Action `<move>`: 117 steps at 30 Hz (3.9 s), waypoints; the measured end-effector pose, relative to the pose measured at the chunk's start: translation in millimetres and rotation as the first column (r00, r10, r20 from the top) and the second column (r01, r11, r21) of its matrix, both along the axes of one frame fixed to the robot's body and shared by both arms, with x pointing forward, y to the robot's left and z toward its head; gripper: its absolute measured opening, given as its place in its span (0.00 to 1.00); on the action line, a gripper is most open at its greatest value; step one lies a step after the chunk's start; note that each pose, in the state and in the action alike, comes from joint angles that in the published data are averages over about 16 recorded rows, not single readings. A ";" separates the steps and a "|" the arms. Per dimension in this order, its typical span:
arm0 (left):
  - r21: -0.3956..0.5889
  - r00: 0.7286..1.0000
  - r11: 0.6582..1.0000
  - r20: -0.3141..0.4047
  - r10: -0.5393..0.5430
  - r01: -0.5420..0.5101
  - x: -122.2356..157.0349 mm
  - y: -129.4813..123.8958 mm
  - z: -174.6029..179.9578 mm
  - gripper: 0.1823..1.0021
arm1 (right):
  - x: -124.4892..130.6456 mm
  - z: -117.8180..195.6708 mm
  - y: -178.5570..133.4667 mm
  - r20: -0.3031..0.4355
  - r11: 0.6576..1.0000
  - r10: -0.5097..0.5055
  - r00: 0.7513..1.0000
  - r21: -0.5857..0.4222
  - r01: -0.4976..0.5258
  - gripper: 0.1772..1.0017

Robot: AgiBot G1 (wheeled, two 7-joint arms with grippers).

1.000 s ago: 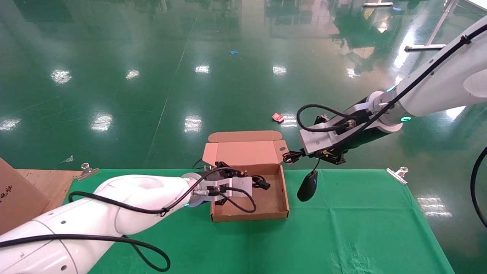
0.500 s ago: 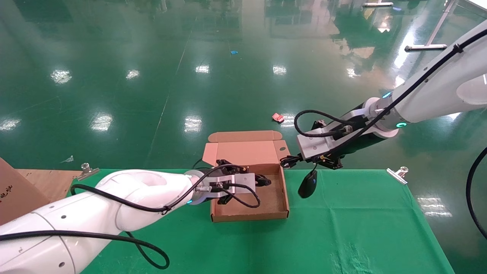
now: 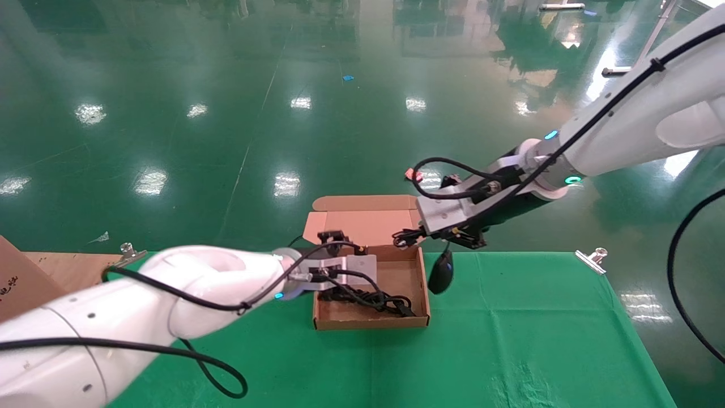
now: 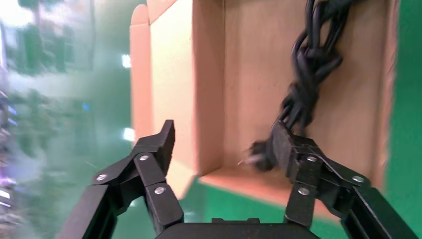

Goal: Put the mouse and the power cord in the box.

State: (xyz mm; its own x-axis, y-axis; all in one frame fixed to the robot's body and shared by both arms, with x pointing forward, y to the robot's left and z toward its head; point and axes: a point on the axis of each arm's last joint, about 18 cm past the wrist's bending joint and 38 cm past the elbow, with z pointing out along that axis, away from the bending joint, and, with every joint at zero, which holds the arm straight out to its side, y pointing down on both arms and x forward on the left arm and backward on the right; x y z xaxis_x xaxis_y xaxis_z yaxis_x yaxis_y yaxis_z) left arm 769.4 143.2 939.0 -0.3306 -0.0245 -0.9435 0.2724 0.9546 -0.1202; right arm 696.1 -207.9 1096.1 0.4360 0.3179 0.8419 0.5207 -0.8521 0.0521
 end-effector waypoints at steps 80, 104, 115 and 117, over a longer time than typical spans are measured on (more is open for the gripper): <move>-0.176 0.997 0.984 -0.057 -0.051 0.040 -87.0 248.1 45.0 1.00 | 51.6 -111.2 84.7 0.183 1.000 -0.008 0.983 0.028 0.003 0.62; -0.547 0.925 0.802 -0.123 -0.360 0.240 -139.4 188.3 35.5 1.00 | -9.9 -157.3 41.4 -0.228 0.838 0.116 0.967 0.545 0.028 0.99; -0.676 0.851 0.669 -0.118 -0.511 0.308 -177.8 170.0 40.1 1.00 | -55.9 -151.8 6.8 -0.313 0.688 0.260 0.913 0.724 0.052 1.00; -0.695 0.835 0.645 -0.116 -0.537 0.318 -185.4 167.7 41.3 1.00 | -65.3 -149.4 -0.3 -0.318 0.661 0.288 0.903 0.749 0.053 1.00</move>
